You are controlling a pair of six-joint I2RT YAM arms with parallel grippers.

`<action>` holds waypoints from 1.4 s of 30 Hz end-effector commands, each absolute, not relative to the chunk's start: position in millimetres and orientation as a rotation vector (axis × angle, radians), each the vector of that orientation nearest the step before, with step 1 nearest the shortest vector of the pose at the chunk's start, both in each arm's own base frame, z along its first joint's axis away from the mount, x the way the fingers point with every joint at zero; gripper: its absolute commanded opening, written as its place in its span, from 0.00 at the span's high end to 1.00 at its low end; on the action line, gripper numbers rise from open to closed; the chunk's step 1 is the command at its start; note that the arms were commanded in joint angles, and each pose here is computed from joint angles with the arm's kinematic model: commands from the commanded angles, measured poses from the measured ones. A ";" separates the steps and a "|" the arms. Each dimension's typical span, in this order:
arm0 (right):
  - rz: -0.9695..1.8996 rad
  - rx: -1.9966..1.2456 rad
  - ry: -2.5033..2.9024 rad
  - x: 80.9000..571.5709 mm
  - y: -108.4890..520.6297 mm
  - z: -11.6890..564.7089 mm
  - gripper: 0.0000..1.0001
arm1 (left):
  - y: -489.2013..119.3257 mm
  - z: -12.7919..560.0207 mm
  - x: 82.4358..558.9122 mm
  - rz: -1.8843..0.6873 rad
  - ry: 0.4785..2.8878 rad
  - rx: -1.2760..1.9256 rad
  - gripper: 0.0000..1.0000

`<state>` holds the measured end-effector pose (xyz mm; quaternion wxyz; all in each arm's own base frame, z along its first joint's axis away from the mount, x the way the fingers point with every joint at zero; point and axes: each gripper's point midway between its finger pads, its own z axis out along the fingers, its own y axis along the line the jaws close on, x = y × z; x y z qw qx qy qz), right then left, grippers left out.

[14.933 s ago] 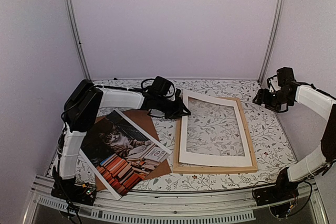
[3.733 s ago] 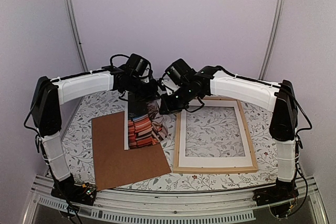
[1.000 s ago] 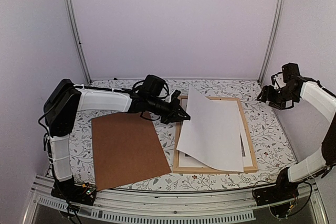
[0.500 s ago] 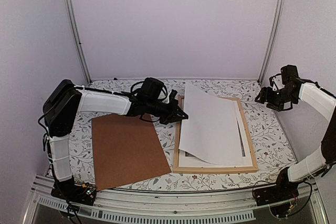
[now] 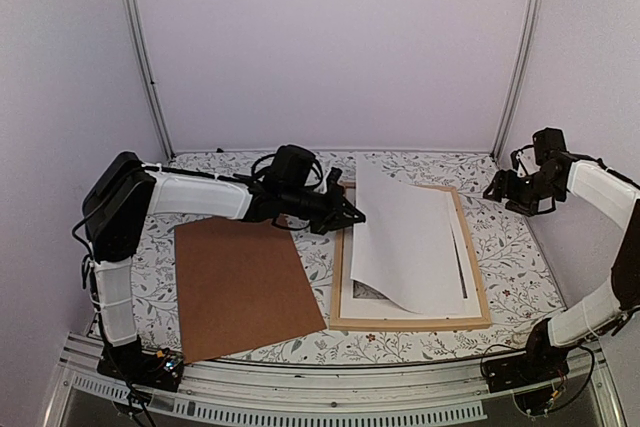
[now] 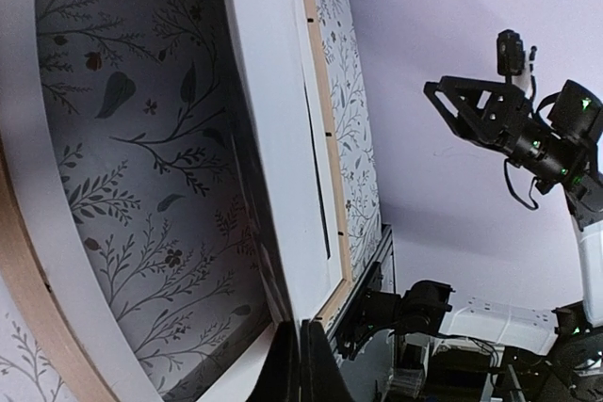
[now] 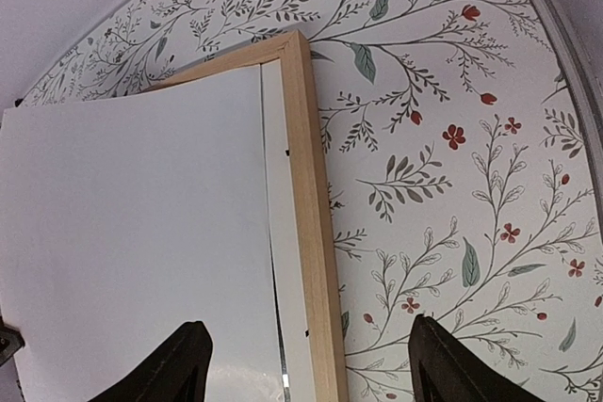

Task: Put the photo into the frame
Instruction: Place the photo on the mat board.

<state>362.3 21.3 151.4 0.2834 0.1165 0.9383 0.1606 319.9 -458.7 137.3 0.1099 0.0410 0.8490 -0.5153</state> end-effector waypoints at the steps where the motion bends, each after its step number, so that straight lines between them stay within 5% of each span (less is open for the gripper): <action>1: 0.453 0.299 2.513 363.8 24.5 146.2 0.24 | -471.6 143.5 316.5 -1.564 2.465 0.122 1.00; 16: 0.474 0.296 2.514 362.9 27.2 142.3 0.23 | -462.8 113.6 310.9 -1.389 2.607 0.145 0.84; 24: 0.493 0.295 2.515 364.2 29.4 139.0 0.22 | -459.2 108.7 313.9 -1.304 2.622 0.191 1.00; 42: 0.470 0.279 2.518 364.3 27.3 144.6 0.21 | -493.6 219.0 313.0 -1.829 2.275 0.159 1.00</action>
